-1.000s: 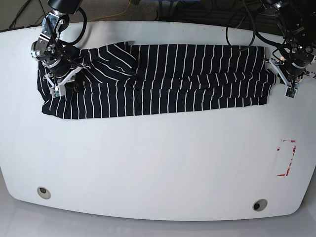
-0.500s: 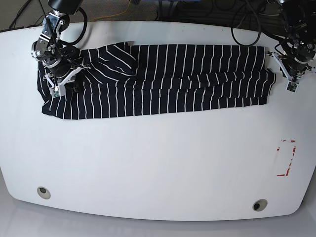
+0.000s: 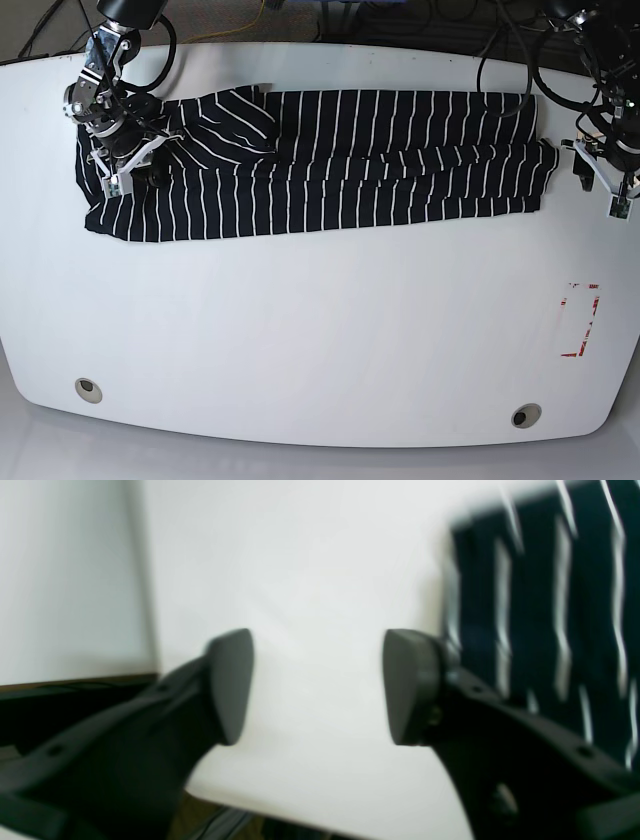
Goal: Layout the t-shirt on the table in an organized manner, then fold the t-shirt properly
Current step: 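Grasp the shirt end with the left gripper and tug it outward, then regrasp the shirt end with the left gripper and straighten it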
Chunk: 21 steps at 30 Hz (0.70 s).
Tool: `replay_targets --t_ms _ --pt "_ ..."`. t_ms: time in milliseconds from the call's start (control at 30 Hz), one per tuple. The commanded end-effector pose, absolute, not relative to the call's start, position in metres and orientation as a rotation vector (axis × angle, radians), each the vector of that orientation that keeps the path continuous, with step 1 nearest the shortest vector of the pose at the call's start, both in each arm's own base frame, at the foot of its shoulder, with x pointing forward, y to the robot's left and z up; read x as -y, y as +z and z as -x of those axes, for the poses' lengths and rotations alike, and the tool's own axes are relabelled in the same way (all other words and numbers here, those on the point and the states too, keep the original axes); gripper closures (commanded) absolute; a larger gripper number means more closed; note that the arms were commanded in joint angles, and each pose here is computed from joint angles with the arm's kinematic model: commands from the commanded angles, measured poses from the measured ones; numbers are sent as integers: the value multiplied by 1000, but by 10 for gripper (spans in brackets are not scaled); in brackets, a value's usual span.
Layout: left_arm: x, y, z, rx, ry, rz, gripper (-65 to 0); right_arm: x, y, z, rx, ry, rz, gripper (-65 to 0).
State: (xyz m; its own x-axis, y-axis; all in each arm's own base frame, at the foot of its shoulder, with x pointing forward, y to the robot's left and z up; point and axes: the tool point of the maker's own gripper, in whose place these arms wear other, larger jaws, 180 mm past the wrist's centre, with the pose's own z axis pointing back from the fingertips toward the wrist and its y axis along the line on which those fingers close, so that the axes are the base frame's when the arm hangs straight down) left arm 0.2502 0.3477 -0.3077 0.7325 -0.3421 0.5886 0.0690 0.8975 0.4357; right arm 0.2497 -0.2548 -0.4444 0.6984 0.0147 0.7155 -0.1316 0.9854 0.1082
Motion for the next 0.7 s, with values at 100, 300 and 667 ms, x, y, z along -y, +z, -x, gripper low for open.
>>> replay_targets --t_ms 100,300,667 --pt "-345 -304 -257 738 -216 -396 -437 264 -481 -208 549 121 -85 -24" --pt "-330 -325 -248 669 -188 -340 -458 263 -482 -208 549 120 -86 -24" --pt "-283 -351 -238 665 -133 -126 -463 263 -482 -208 549 120 -86 -24"
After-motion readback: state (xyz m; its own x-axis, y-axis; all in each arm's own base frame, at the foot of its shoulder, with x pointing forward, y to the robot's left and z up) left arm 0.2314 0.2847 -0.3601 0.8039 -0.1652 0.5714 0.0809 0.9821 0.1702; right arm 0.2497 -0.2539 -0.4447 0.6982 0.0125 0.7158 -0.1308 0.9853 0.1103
